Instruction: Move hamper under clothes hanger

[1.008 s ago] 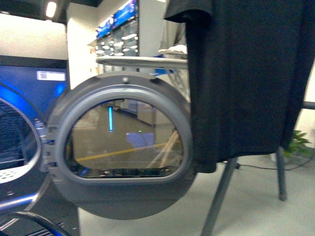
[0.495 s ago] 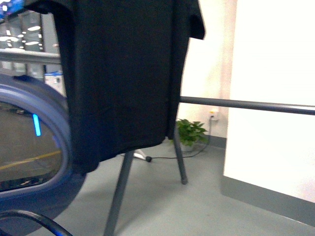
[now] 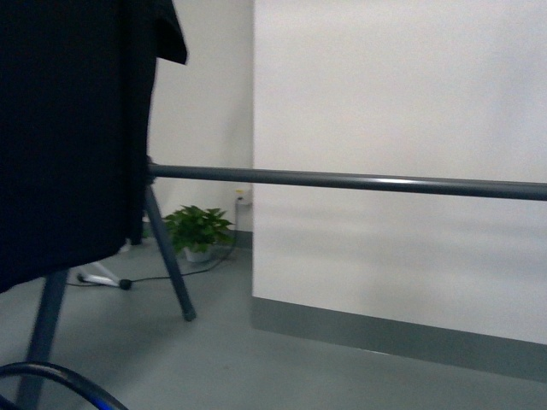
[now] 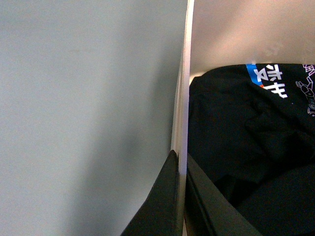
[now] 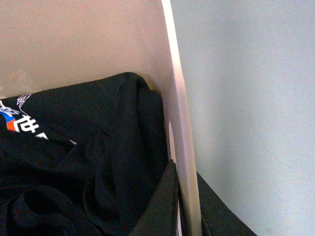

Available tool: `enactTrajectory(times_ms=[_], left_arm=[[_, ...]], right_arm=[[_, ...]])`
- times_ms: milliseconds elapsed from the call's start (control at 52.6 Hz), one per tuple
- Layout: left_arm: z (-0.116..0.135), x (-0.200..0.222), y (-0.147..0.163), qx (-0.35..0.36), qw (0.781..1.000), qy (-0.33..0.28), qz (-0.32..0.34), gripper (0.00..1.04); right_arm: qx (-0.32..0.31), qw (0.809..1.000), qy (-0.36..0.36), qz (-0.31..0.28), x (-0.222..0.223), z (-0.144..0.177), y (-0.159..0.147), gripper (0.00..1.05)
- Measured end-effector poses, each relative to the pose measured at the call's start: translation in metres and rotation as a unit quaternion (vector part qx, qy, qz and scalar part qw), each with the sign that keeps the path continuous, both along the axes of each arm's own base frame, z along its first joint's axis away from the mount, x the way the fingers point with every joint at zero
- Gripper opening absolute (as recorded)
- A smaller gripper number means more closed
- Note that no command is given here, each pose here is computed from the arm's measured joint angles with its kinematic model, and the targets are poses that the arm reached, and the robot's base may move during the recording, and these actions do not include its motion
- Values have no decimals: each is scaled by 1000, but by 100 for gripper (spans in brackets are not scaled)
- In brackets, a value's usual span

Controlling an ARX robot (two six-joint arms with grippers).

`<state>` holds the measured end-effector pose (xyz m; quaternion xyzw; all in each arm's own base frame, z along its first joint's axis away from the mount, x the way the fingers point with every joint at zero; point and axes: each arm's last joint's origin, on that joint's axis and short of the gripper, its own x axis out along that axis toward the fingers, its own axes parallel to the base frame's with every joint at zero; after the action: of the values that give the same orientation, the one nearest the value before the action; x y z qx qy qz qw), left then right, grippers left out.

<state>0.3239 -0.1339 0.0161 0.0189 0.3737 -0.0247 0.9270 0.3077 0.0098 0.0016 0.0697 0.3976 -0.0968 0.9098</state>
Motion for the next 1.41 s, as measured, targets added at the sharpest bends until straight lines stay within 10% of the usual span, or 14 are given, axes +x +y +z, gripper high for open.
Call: enactTrajectory(times_ms=[1142,1408], left_arm=[[0,0,-1,-1,1000,0,-2,4],[7,17,-5,-6,994,-112,15,4]], right_arm=[[-2,1000,3,-2,-2,-1,0,3],[-8,999,-43,-15,12,3,-2,3]])
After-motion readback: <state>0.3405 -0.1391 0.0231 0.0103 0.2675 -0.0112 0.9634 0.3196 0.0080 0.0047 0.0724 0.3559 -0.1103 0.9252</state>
